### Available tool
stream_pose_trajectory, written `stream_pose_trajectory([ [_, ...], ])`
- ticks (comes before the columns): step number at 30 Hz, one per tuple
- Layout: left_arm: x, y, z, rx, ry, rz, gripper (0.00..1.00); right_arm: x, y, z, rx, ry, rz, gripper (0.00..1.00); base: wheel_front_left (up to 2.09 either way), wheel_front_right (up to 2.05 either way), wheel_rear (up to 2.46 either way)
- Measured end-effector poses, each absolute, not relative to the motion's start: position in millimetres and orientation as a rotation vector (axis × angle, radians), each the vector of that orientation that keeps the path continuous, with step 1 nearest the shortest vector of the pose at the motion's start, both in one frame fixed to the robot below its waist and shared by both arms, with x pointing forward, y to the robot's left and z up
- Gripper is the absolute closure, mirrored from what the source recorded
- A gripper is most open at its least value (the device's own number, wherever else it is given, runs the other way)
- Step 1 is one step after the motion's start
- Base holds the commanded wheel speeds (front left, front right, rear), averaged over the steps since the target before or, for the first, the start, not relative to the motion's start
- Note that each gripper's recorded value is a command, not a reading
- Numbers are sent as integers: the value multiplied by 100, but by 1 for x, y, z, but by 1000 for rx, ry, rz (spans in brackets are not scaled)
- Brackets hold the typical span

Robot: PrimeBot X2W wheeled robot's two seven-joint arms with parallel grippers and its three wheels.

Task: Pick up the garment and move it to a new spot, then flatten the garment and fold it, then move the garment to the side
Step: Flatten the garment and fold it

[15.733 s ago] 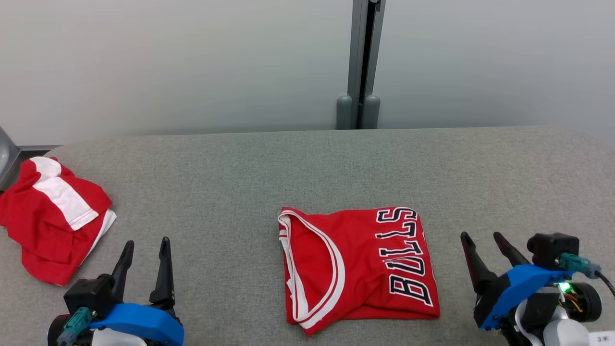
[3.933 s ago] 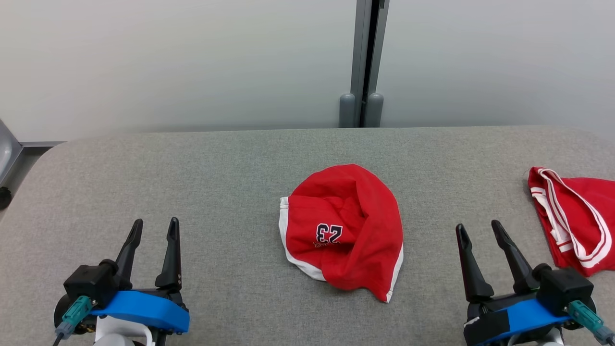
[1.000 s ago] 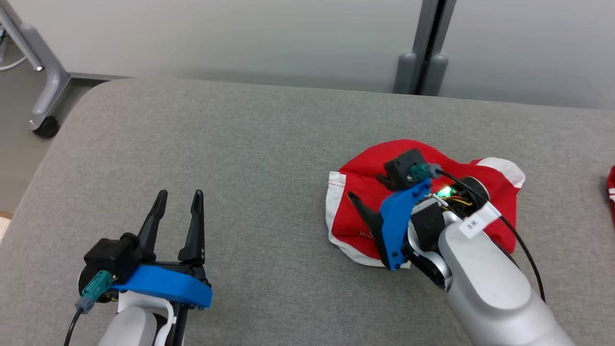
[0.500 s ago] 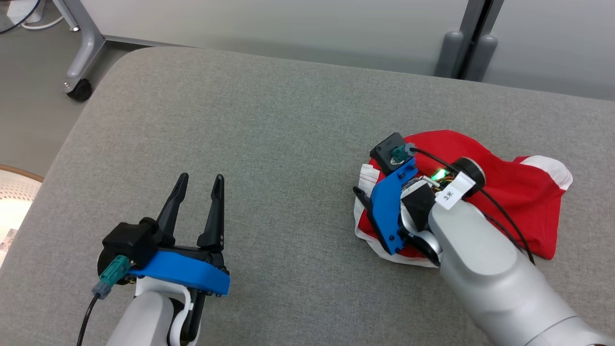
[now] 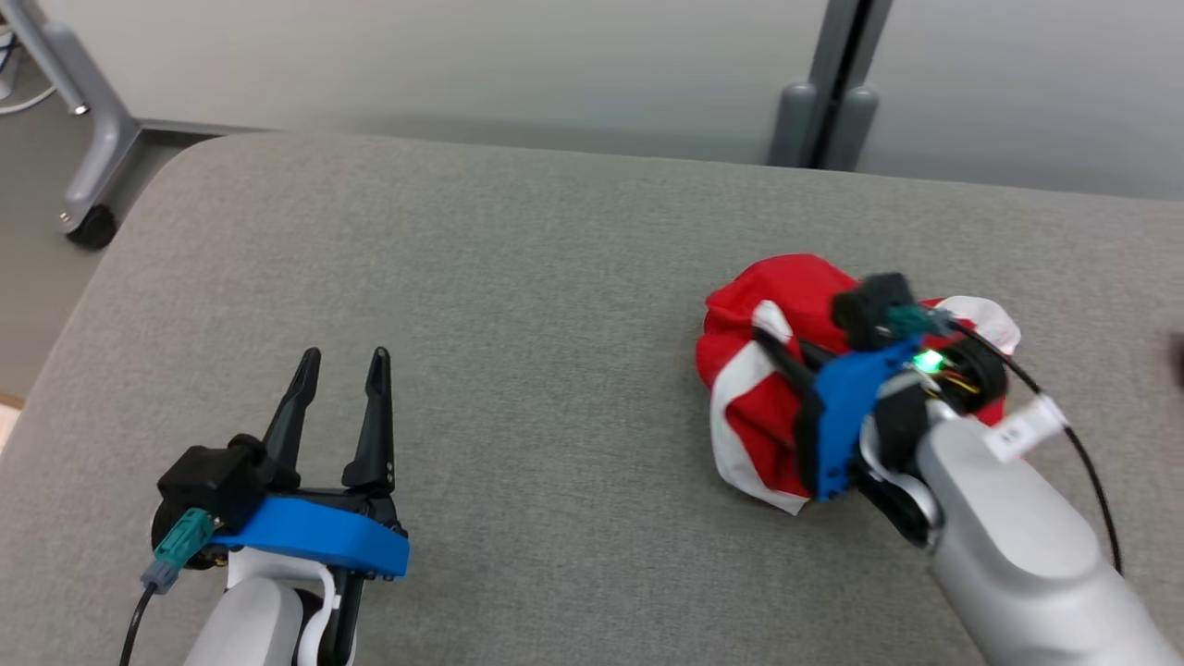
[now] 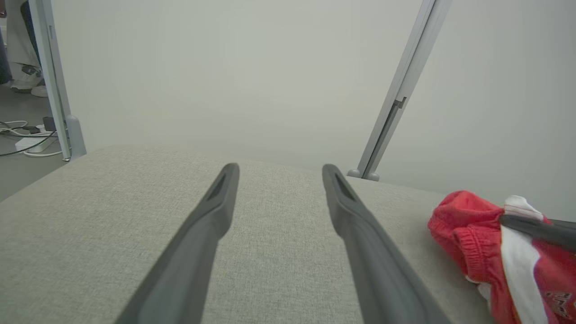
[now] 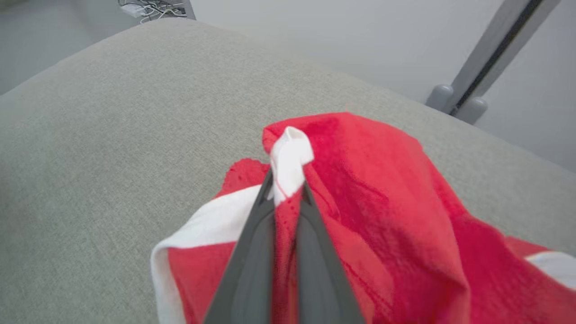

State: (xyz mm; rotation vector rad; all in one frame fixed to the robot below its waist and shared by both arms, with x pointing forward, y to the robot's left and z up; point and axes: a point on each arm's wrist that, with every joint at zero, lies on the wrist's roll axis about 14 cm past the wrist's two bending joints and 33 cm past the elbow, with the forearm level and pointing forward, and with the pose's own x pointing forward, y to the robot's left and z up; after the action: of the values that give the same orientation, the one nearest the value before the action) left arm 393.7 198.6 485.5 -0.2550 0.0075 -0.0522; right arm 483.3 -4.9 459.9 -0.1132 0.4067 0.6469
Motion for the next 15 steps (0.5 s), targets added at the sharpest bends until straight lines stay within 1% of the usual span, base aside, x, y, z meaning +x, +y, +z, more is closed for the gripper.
stream_pose_trajectory([
  [5,395,189,485,-256,8,-81,0,472,-69,463,15,345,475,100,0,0,0],
  [8,398,183,486,-255,6,-100,0,459,-109,463,75,316,356,100,0,0,0],
  [10,400,178,488,-256,3,-116,0,447,-126,462,121,304,291,100,0,0,0],
  [11,401,175,488,-258,2,-123,0,440,-133,461,139,304,263,81,0,0,0],
  [12,402,172,489,-258,2,-133,0,433,-139,458,153,311,235,25,0,0,0],
  [13,403,170,489,-257,3,-141,0,427,-146,456,158,314,207,0,0,0,0],
  [15,404,165,489,-258,2,-156,0,417,-158,453,164,322,160,0,0,0,0],
])
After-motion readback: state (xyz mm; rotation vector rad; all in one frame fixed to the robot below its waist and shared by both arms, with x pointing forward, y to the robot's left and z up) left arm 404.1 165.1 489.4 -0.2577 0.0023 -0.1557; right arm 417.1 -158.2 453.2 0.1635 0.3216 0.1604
